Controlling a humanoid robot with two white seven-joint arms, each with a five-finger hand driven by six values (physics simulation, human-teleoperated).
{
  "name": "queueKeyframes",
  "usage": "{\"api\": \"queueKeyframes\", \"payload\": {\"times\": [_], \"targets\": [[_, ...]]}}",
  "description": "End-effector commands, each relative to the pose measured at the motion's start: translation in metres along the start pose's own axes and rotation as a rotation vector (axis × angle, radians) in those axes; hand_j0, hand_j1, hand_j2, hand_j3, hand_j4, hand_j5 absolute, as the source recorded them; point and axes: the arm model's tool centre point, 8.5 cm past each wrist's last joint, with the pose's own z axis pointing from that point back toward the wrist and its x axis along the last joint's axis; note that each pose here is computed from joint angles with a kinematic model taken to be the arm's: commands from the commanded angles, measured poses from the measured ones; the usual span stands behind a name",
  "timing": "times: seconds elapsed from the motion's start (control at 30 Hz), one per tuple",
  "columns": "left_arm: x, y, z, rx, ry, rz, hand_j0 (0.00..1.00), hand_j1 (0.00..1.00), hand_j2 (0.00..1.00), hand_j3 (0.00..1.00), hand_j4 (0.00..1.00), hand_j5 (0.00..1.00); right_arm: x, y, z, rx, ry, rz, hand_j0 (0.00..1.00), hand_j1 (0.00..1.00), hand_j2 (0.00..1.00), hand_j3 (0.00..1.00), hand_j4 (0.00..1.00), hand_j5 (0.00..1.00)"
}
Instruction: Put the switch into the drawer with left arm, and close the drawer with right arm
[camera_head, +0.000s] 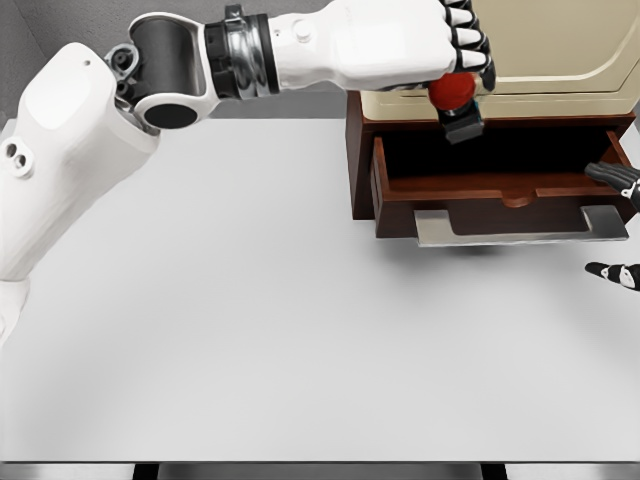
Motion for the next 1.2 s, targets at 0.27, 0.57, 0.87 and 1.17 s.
{"api": "queueKeyframes", "payload": {"times": [0.27, 0.57, 0.87, 1.17], "targets": [[0.002, 0.003, -0.019, 0.028, -0.015, 0.022, 1.00, 1.00, 1.00, 1.00, 1.00, 1.00, 0.000, -0.001, 0.000, -0.004, -0.001, -0.005, 1.00, 1.00, 1.00, 1.00, 1.00, 1.00], [0.012, 0.002, -0.023, 0.031, -0.052, 0.042, 1.00, 1.00, 1.00, 1.00, 1.00, 1.00, -0.001, 0.000, 0.002, 0.002, 0.006, -0.005, 1.00, 1.00, 1.00, 1.00, 1.00, 1.00], [0.033, 0.020, 0.016, 0.049, -0.098, -0.008, 1.00, 1.00, 1.00, 1.00, 1.00, 1.00, -0.001, -0.002, 0.005, 0.030, 0.011, 0.004, 1.00, 1.00, 1.00, 1.00, 1.00, 1.00], [0.010, -0.013, 0.102, -0.083, 0.050, 0.062, 1.00, 1.00, 1.00, 1.00, 1.00, 1.00, 0.000, -0.009, 0.001, 0.069, -0.002, 0.032, 0.95, 0.95, 0.95, 0.95, 0.95, 0.95]]}}
